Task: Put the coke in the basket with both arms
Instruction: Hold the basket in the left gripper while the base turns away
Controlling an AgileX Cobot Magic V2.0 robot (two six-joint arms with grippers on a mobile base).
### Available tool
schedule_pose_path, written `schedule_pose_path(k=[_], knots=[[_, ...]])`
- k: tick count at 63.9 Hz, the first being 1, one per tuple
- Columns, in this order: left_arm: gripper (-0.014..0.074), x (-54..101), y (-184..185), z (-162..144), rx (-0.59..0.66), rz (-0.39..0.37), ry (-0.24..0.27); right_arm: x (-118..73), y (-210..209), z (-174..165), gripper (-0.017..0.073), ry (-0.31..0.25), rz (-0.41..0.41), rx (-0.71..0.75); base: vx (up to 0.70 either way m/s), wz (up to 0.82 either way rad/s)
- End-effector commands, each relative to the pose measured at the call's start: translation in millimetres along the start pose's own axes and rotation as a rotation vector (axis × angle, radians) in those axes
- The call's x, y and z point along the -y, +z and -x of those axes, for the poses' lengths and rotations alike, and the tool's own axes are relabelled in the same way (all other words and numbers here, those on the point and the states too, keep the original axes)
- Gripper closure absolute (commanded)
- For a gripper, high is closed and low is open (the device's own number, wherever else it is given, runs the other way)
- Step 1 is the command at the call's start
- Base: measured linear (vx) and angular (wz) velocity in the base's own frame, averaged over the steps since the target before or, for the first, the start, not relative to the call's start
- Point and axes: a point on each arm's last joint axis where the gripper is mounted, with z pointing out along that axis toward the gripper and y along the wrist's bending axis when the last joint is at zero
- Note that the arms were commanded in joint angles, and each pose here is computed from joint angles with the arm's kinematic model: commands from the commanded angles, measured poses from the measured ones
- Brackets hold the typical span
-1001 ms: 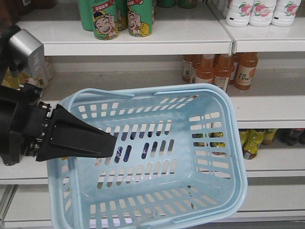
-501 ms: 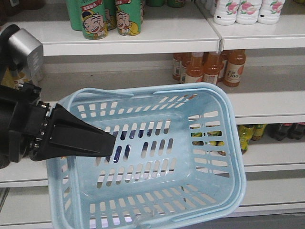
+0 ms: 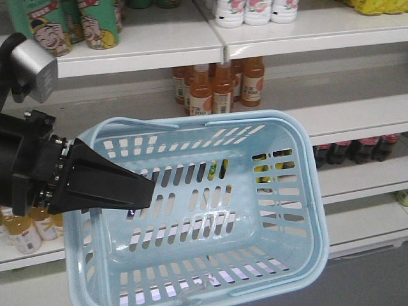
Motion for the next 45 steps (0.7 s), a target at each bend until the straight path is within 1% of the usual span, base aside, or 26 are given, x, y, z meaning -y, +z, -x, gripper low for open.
schedule_pose_path(k=[1, 45], knots=[[0.0601, 20.5, -7.0, 2.2, 0.05, -0.098, 0.015, -0.7, -0.8, 2.7, 0.0564, -0.007, 0.014, 0.078, -0.03, -0.47], [0.0601, 20.4, -7.0, 2.3, 0.051, -0.098, 0.015, -0.7, -0.8, 2.7, 0.0564, -0.007, 0.014, 0.078, -0.03, -0.45]])
